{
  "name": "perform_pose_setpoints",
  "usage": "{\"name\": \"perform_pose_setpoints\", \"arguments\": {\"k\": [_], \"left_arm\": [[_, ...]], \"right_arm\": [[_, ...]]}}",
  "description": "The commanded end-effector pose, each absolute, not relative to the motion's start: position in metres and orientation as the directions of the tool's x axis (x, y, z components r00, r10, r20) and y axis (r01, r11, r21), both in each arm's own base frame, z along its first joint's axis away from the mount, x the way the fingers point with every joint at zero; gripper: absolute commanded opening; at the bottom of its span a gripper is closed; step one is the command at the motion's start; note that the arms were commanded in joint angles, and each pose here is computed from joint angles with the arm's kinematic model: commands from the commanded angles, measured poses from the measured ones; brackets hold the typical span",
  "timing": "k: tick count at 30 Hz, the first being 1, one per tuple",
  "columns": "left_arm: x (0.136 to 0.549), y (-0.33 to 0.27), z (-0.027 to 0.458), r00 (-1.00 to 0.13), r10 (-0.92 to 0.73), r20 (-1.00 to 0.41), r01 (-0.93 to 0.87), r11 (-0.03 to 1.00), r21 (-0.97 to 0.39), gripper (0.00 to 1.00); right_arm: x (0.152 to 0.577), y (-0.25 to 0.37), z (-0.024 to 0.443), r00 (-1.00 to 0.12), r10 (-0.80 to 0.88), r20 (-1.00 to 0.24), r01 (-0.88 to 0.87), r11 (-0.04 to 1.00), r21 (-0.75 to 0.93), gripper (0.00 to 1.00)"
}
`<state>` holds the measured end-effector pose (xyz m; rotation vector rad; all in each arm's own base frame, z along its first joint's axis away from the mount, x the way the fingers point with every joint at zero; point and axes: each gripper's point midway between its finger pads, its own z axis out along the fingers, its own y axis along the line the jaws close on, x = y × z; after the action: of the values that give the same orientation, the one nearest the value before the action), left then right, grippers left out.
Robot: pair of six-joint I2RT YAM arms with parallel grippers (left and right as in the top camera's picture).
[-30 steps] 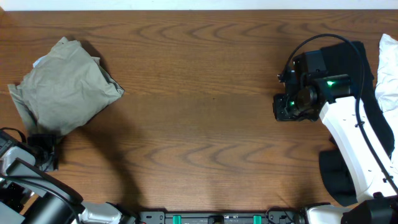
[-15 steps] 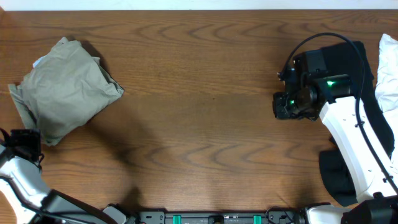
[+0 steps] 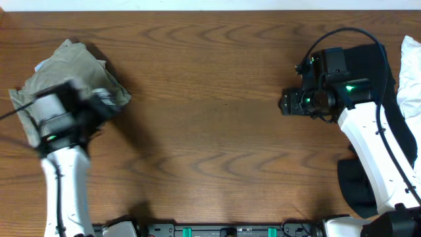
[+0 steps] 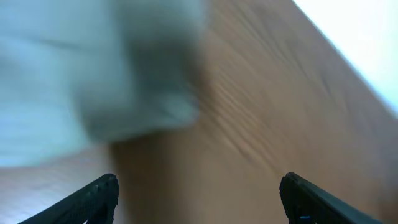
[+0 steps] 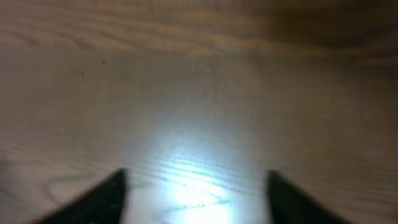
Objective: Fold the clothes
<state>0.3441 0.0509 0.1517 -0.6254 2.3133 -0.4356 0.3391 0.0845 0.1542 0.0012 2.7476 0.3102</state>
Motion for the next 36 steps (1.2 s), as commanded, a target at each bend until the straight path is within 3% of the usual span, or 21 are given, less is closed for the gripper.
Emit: {"name": "perform_pose_setpoints", "arguments": {"k": [1,8,13,18,25,36], "left_arm": [[0.351,-0.012,0.163,-0.732,-0.315,-0.604,-0.06,0.913,-0.403,0.85],[0.339,-0.103,0.167,-0.769,-0.062,-0.636,0.183,0.932,-0.313,0.92],[0.342,-0.112,0.183,-0.735,0.014,-0.678,0.185,0.966,-0.18,0.99],[0.348,-0.114,0.207,-0.702,0.007,-0.712,0.196,0.963,-0.184,0.98],[0.327,-0.109,0.218,-0.708,0.008,-0.707,0.196,0.963,-0.185,0.98],[0.256,-0.08,0.291,-0.551,-0.039,-0.834,0.2,0.964,-0.177,0.99]], "right_arm": [[0.345,0.082,0.16,-0.915,0.063,-0.398,-0.029,0.975,0.221,0.99],[0.367,0.085,0.172,-0.871,0.085,-0.484,-0.039,0.97,0.239,0.99],[0.387,0.077,0.185,-0.821,0.115,-0.559,-0.034,0.968,0.249,0.99],[0.395,0.062,0.19,-0.8,0.149,-0.581,-0.003,0.968,0.252,0.99],[0.367,0.051,0.199,-0.822,0.138,-0.552,0.01,0.973,0.229,0.99],[0.283,0.042,0.263,-0.67,0.11,-0.734,0.017,0.991,0.133,0.99]]}}
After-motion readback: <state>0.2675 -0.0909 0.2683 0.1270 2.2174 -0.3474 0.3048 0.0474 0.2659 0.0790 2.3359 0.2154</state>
